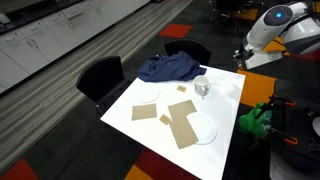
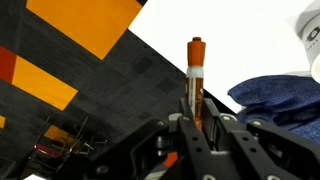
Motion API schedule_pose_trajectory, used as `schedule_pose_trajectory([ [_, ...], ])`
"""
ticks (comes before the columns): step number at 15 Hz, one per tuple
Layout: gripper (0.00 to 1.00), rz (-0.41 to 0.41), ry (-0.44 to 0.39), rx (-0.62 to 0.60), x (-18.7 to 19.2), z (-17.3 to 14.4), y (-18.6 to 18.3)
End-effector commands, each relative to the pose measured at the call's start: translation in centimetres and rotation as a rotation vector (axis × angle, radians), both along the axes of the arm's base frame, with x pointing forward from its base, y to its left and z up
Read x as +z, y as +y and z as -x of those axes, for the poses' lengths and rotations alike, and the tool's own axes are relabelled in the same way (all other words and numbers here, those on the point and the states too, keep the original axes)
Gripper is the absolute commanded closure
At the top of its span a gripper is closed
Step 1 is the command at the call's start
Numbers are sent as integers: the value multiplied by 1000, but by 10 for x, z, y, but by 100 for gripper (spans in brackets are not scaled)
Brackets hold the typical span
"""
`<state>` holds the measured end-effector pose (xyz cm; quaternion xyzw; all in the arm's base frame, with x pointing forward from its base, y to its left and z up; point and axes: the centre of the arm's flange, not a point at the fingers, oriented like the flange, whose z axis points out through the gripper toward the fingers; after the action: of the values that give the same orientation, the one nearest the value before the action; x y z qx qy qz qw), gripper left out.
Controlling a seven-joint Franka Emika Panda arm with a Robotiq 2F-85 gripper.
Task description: Remove the red marker from the mug and place it on the table
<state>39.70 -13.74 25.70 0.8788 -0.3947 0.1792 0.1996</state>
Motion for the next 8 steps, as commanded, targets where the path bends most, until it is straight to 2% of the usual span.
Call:
schedule_pose_trajectory([
  [1, 96, -53, -16, 86, -11, -2, -5],
  [2, 96, -50, -15, 92, -17, -4, -5],
  [5, 96, -115, 10, 134, -34, -22, 0],
  [8, 96, -164, 97, 189, -58, -33, -5],
])
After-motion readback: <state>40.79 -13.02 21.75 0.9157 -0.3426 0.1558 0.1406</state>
